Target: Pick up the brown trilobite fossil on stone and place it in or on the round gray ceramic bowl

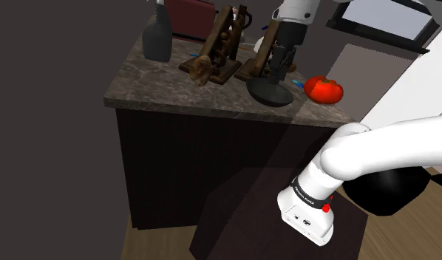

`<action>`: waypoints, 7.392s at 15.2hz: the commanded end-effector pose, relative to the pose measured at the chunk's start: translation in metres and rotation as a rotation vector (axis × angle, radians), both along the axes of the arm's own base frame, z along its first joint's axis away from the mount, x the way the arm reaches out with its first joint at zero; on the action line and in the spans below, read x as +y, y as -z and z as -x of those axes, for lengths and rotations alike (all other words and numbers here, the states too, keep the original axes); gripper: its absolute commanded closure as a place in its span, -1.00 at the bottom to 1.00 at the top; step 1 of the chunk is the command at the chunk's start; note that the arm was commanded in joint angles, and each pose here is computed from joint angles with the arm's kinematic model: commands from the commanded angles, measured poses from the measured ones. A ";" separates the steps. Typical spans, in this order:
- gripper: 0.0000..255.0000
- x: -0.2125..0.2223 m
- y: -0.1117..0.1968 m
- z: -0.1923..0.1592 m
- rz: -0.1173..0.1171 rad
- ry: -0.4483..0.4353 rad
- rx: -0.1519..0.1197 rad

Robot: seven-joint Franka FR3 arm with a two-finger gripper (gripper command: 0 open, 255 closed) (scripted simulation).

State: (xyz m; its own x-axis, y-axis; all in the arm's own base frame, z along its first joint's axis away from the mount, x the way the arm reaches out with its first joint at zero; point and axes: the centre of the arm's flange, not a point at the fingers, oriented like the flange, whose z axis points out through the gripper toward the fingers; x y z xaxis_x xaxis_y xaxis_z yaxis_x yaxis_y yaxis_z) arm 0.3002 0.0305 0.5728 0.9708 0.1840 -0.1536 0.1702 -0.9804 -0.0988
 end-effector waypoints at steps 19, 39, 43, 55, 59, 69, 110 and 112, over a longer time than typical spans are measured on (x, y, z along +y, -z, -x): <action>-1.00 0.088 -0.008 -0.231 -0.042 -0.107 0.068; 1.00 0.094 0.033 -0.227 -0.043 -0.110 0.069; 1.00 0.094 0.033 -0.227 -0.043 -0.110 0.069; -1.00 0.154 0.063 -0.180 0.200 0.084 -0.689; -1.00 0.151 0.083 -0.192 0.200 0.084 -0.689; 1.00 0.155 0.083 -0.192 0.200 0.084 -0.689; 1.00 0.077 -0.041 -0.083 0.200 0.084 -0.689; 1.00 0.062 -0.042 -0.061 0.200 0.084 -0.689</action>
State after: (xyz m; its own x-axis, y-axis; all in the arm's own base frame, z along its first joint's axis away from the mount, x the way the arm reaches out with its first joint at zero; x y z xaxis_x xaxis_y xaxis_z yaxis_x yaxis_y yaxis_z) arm 0.3738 0.1008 0.6177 0.8688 0.1371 0.4759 0.0518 -0.9808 0.1879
